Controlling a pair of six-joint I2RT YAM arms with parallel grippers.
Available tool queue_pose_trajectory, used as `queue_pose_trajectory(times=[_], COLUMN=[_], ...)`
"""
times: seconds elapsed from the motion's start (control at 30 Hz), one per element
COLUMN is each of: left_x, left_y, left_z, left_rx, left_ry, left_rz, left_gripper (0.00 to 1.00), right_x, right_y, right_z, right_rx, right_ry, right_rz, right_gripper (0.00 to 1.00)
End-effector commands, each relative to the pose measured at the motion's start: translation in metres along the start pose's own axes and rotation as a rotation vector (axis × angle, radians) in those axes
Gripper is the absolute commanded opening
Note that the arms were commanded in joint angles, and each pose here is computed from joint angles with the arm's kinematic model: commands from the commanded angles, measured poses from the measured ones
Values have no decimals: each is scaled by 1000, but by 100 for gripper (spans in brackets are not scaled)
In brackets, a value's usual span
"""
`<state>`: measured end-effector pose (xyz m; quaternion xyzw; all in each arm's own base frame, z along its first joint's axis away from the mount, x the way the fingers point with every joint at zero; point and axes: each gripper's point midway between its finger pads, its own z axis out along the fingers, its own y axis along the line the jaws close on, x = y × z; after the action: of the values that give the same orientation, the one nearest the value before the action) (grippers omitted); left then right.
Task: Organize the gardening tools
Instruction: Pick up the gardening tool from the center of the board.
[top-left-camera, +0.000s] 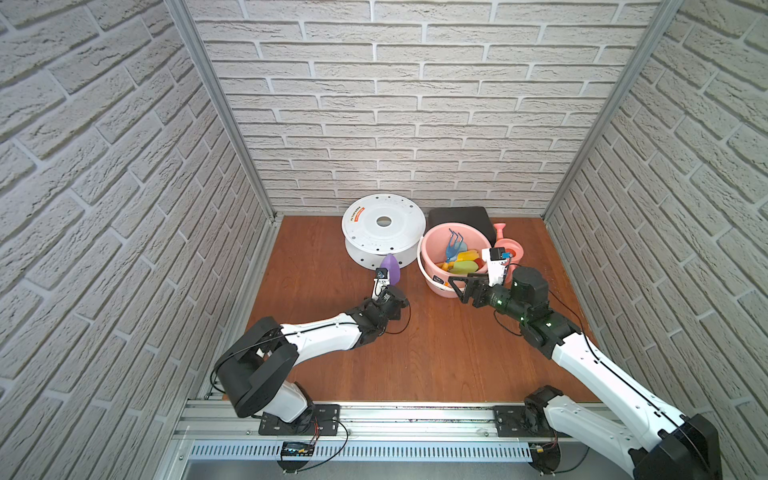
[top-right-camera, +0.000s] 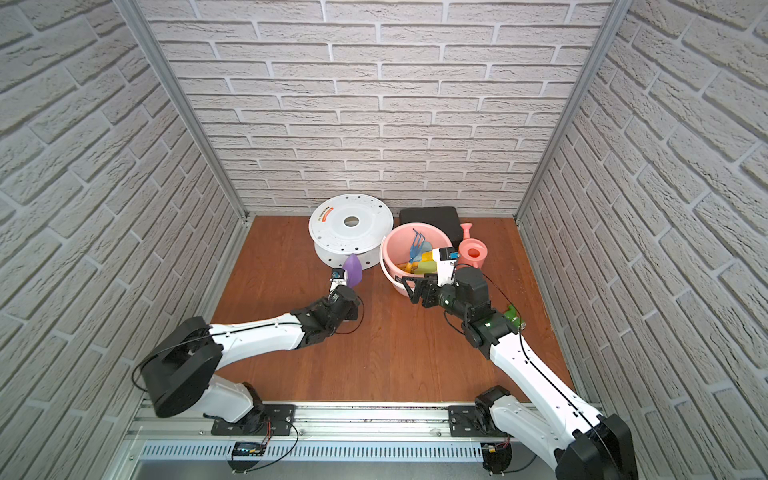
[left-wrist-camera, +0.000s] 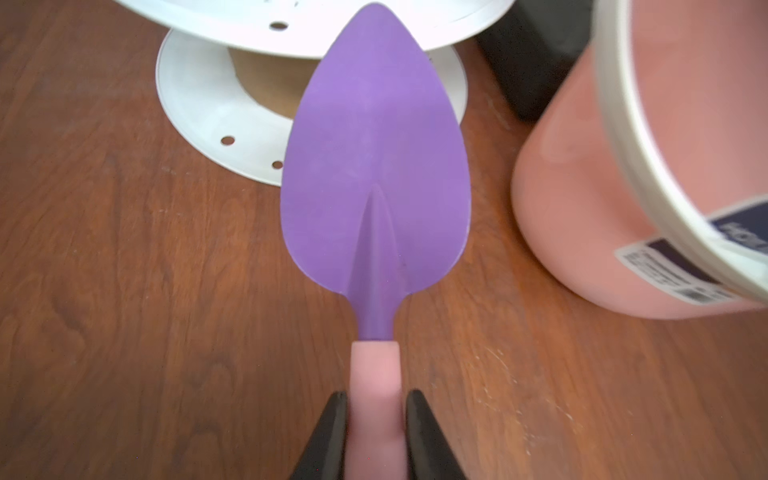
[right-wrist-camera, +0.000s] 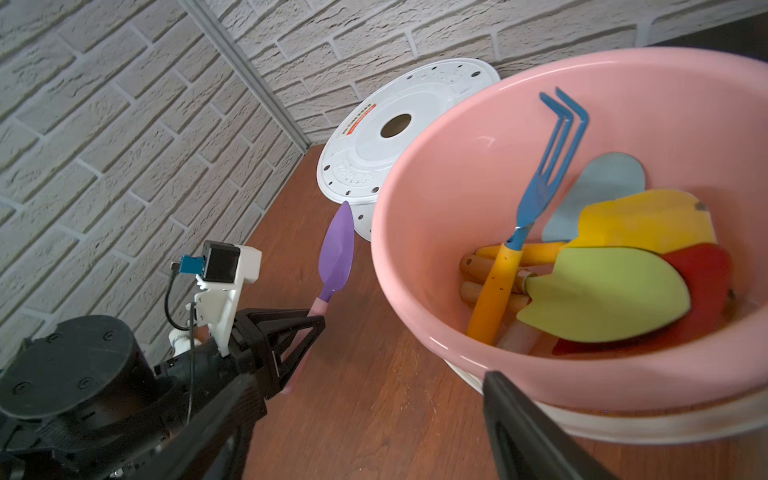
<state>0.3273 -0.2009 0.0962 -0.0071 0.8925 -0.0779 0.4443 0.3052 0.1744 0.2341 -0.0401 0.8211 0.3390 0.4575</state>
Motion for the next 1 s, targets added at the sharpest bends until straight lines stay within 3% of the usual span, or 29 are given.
queue_pose_trajectory(times=[0.0, 0.4, 0.73, 0.9, 0.97], left_x=[-31, -33, -33, -31, -31], left_y=[-24, -30, -33, -39, -40], left_z=[-21, -69, -84, -84, -83], left_rx=[147, 326, 400, 428, 427], left_ry=[-138, -210, -243, -233, -231], left_rz=[69, 108, 106, 114, 115], left_gripper=[0, 0, 0, 0, 0], right_x=[-8, 18, 15, 13, 10], right_y=[30, 72, 67, 71, 74], right_z=[8, 86, 126, 130, 128], right_rx=[-89, -104, -28, -48, -58], right_ry=[8, 219, 297, 294, 286], right_rz=[-56, -124, -150, -148, -149], right_gripper=[74, 60, 50, 11, 3])
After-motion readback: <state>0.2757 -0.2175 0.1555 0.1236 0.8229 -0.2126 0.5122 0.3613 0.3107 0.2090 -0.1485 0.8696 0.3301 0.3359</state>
